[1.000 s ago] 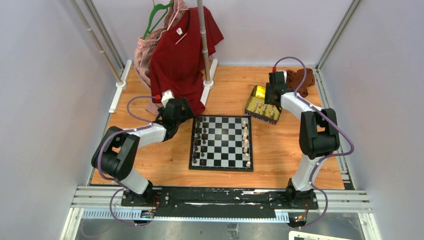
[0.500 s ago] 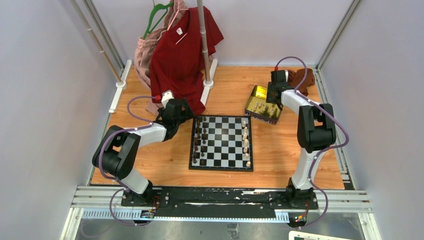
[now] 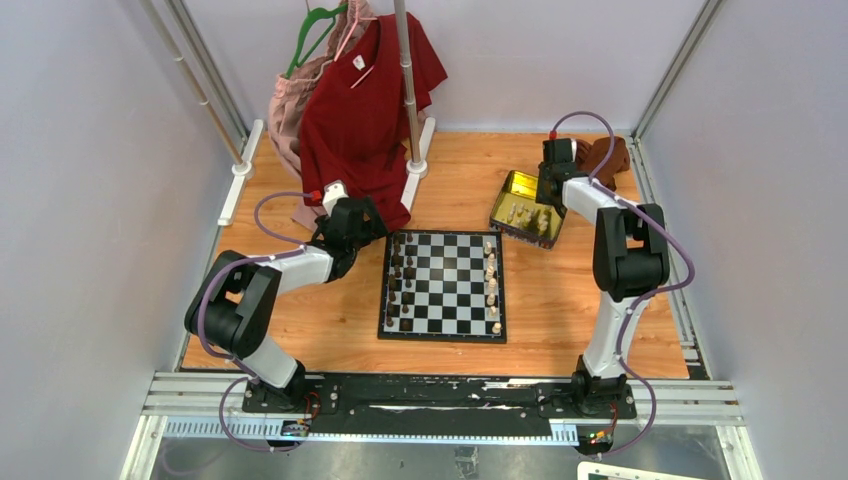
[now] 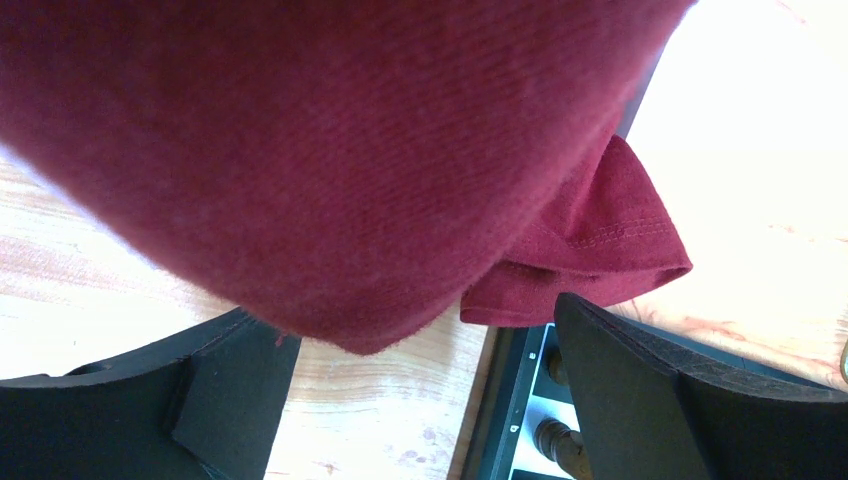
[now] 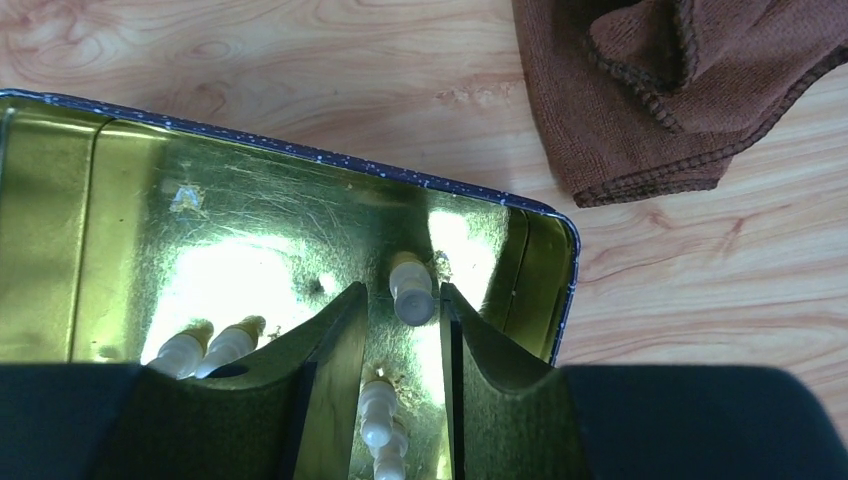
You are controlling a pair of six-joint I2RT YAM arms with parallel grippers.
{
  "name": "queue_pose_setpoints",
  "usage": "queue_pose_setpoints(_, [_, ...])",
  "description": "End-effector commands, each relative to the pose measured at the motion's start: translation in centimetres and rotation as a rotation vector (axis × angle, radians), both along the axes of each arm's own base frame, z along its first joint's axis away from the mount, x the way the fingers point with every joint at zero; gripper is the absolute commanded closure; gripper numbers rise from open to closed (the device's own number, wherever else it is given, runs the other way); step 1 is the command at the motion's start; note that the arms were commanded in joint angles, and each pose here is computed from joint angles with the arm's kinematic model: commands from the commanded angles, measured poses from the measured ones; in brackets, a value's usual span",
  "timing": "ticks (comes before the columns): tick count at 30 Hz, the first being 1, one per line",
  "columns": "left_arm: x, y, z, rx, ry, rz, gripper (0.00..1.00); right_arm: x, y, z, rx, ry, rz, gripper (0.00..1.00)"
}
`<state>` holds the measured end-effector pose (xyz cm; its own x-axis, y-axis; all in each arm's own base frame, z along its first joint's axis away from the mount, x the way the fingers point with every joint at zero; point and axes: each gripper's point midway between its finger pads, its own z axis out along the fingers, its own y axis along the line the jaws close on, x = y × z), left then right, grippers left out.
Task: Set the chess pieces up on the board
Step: Pick up the chess piece from the storage box, then place the chess piece on the chessboard.
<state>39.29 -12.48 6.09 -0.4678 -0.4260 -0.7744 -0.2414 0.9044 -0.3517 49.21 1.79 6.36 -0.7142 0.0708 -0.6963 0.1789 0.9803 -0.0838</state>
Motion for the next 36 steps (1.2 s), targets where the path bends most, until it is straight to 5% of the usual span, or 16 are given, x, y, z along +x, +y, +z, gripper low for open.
queue_pose_setpoints(1, [0.5, 0.5, 0.1, 0.003, -0.014, 0.017, 0.0, 0.6, -0.9, -0.7, 0.003, 0.01, -0.009, 0.64])
queue_pose_setpoints(7, [0.5, 0.5, 0.1, 0.001, -0.015, 0.017, 0.0, 0.7, -1.0, -0.7, 0.007, 0.01, -0.011, 0.66])
queue_pose_setpoints(16, [0.4, 0.5, 0.0, 0.0, -0.012, 0.017, 0.0, 0.5, -0.8, 0.0, 0.016, -0.005, 0.007, 0.99])
queue_pose_setpoints(36, [0.0, 0.6, 0.5, -0.01, -0.025, 0.021, 0.0, 0.2, 1.1, 4.3, 0.114, -0.124, 0.072, 1.0])
